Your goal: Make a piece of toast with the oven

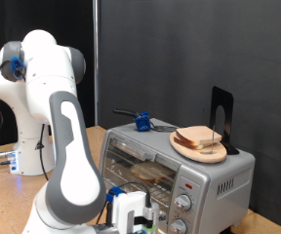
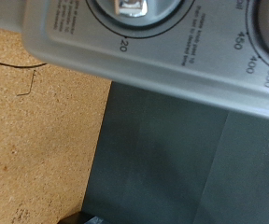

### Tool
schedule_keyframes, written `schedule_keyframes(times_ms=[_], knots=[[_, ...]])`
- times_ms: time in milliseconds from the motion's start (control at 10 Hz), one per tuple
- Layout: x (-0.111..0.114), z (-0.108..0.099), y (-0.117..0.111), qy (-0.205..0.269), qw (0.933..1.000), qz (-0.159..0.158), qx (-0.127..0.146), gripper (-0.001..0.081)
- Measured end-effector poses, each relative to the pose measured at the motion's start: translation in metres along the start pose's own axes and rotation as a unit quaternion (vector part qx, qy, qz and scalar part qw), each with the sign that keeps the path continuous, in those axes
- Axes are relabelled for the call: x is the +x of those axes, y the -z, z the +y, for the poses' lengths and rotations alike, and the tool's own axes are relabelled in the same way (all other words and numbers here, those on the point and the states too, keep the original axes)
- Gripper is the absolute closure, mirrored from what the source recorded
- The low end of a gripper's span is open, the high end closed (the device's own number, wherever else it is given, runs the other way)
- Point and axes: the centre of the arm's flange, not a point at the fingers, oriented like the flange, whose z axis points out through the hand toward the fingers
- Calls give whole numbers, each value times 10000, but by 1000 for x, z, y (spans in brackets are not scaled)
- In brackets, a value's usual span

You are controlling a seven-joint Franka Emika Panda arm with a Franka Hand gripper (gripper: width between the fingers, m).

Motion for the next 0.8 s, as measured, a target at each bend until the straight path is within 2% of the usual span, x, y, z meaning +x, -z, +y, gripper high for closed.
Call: schedule_keyframes(times_ms=[600,800], knots=[[-2,5,-46,188,9994,-302,-7,-3],[-1,6,-52,179,9995,-251,-37,-3]])
